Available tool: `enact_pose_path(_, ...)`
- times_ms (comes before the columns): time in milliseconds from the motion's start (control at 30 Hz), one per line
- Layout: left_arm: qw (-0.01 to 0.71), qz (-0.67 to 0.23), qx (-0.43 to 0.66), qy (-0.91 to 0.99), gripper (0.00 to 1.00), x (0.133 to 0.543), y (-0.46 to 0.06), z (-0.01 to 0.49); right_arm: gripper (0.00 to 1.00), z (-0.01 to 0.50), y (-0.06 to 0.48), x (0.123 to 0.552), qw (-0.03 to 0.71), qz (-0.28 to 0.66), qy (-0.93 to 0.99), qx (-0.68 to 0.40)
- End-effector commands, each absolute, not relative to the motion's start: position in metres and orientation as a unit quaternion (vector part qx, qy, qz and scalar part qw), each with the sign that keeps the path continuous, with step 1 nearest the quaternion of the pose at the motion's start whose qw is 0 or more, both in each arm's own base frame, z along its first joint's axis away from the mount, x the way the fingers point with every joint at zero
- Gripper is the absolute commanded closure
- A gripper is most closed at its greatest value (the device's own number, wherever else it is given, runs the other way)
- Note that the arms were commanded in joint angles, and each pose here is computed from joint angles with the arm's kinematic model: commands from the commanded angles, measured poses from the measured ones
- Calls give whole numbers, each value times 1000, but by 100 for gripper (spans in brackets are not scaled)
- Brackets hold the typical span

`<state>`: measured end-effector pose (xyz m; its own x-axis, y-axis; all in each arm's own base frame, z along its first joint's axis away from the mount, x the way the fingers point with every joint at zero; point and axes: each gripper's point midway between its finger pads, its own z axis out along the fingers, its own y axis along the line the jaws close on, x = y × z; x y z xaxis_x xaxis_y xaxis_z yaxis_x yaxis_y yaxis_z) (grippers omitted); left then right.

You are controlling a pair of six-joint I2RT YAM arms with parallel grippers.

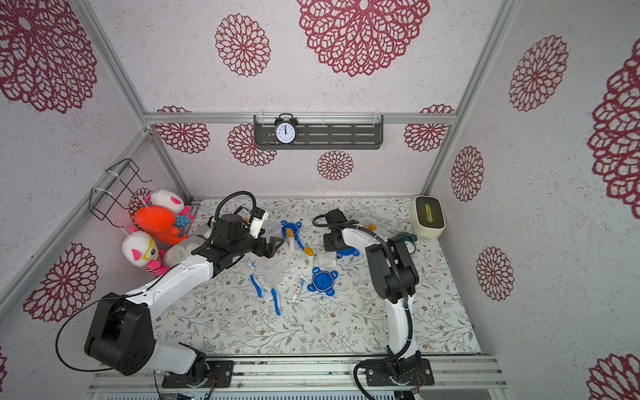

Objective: Pack away toiletry kits
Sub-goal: Pick up the toiletry item from the center of the board, then place the toiletry item into the container.

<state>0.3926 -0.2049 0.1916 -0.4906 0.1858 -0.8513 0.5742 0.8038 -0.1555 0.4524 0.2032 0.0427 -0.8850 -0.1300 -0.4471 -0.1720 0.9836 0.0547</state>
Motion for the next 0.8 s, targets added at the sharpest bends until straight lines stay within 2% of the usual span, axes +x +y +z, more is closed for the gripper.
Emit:
enact_pose_path(0,465,-213,228,828,3,397,-203,201,94,74,203,453,257,45,962,-84)
enact_pose_path(267,465,-218,228,827,3,399,-206,202,96,162,193,452,354,70,930,-73)
enact_pose_path(533,467,-224,232,823,3,401,-209,207,96,275,122,456,517,75,852,-35)
enact_pose_path(633,468,-224,232,822,3,401,-210,208,96,297,87,459,566,65,822,-9)
enact_pose_path(767,470,-224,232,822,3,402,-210,209,96,308,66,467,610,51,791,-17)
